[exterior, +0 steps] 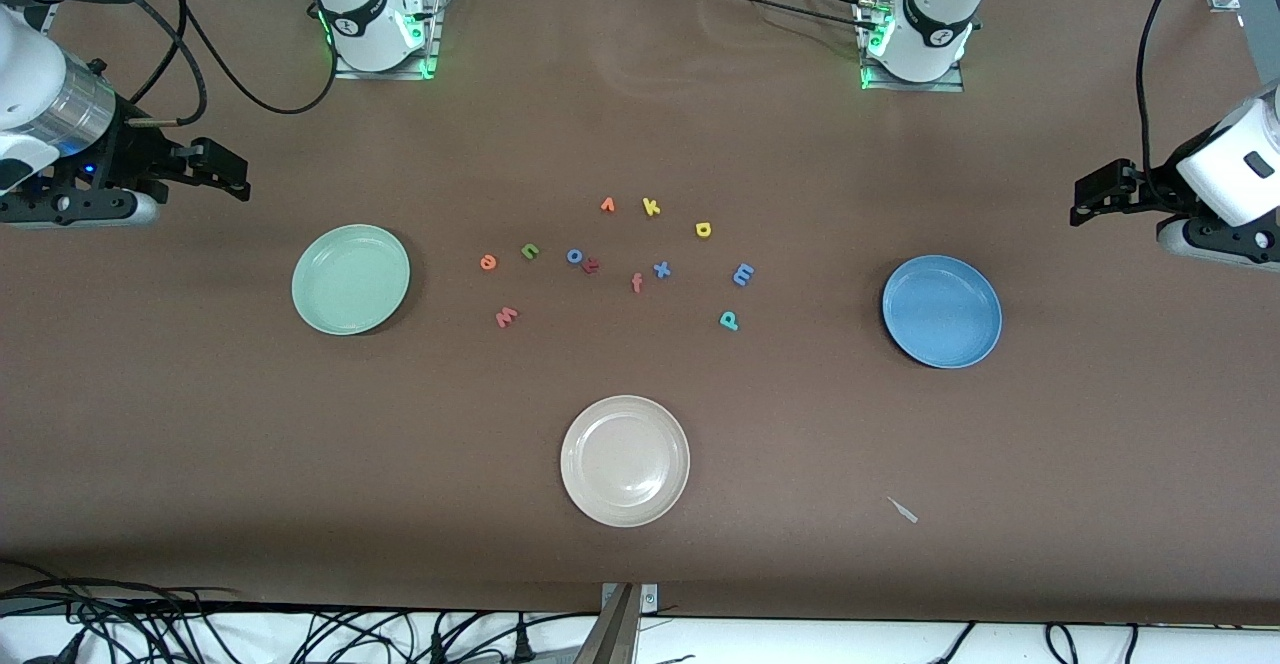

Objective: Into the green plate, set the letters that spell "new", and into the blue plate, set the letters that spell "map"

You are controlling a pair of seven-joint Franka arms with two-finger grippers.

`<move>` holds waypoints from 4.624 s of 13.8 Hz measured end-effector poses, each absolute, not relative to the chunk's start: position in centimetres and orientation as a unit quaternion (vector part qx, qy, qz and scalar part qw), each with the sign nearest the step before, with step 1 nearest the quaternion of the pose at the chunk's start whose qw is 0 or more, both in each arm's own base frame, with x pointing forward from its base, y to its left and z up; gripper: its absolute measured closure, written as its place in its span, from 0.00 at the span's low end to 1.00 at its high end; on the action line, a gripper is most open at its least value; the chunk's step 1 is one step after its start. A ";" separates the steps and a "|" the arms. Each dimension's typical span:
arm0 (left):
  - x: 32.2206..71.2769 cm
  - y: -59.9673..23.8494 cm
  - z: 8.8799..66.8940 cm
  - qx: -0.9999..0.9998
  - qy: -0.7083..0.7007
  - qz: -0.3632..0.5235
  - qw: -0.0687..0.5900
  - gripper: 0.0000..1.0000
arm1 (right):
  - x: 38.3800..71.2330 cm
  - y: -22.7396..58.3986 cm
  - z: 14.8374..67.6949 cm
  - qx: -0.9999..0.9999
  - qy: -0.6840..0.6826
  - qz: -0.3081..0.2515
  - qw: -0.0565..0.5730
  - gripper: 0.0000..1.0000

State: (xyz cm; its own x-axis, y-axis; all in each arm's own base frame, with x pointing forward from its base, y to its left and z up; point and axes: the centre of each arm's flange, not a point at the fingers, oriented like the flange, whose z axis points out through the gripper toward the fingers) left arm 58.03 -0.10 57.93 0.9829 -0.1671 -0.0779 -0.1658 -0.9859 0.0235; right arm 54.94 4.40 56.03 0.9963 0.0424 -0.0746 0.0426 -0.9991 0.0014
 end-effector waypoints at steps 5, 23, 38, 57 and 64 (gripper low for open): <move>58.0 -0.1 57.9 0.996 -0.084 -0.040 0.008 0.00 | 54.8 4.6 55.8 0.999 0.023 -0.040 0.002 0.00; 58.0 -0.1 57.9 0.996 -0.084 -0.040 0.008 0.00 | 54.5 4.3 56.3 0.999 0.020 -0.036 0.002 0.00; 58.0 -0.1 57.9 0.996 -0.084 -0.040 0.008 0.00 | 54.5 4.5 56.3 0.999 0.022 -0.036 0.002 0.00; 58.1 -0.2 57.8 0.996 -0.084 -0.041 0.009 0.00 | 54.6 7.1 54.2 0.999 0.040 -0.030 0.001 0.00; 58.1 -0.2 57.8 0.996 -0.084 -0.041 0.009 0.00 | 54.6 7.3 54.0 0.999 0.040 -0.029 0.001 0.00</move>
State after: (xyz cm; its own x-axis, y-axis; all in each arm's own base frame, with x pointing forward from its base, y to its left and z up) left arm 58.10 -0.17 57.76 0.9824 -0.1683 -0.0808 -0.1669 -0.9857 0.0243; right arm 54.62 7.31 53.97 0.9950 0.0807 -0.0584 0.0808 -0.9967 -0.0011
